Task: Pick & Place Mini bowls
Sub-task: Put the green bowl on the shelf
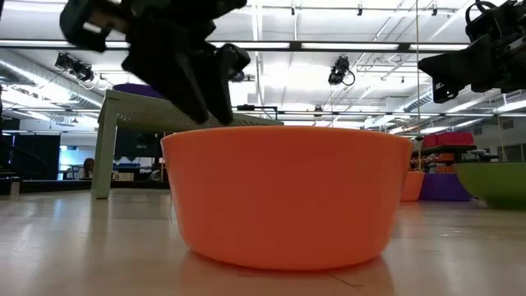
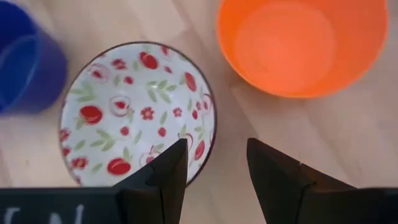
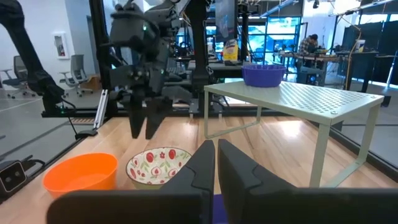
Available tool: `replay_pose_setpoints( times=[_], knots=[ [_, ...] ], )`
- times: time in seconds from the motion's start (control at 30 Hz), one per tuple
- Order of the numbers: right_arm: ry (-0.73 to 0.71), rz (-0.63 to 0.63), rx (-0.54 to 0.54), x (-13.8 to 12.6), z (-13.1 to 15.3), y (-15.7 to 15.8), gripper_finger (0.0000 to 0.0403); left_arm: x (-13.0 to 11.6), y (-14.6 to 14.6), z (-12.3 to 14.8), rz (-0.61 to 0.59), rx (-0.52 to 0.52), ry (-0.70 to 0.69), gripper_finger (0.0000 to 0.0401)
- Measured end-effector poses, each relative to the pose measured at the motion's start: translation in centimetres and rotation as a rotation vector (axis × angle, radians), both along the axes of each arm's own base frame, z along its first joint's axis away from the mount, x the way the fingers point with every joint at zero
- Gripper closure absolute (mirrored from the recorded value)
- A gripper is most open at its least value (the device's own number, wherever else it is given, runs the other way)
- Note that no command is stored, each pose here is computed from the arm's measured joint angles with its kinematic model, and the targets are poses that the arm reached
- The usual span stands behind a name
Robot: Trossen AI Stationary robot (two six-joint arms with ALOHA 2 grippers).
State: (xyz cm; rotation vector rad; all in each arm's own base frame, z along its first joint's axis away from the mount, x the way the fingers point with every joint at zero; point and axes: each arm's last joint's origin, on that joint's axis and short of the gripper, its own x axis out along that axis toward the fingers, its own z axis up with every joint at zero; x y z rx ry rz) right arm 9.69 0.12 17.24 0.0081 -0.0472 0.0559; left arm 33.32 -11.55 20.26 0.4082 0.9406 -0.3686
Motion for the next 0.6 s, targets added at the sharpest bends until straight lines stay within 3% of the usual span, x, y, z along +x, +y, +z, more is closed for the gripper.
replay_pose_setpoints(
  times=[0.23, 0.4, 0.6],
  knots=[
    [0.000, 0.000, 0.000, 0.0, 0.0, 0.0, 0.0380, 0.6, -0.3, -2.3, -0.130, 0.099, 0.044, 0.0232],
    [0.000, 0.000, 0.000, 0.0, 0.0, 0.0, 0.0380, 0.9, -0.1, -3.1, -0.146, 0.200, 0.035, 0.0232],
    [0.000, 0.000, 0.000, 0.0, 0.0, 0.0, 0.0380, 1.3, -0.3, -2.8, -0.145, 0.199, -0.012, 0.0243]
  ],
)
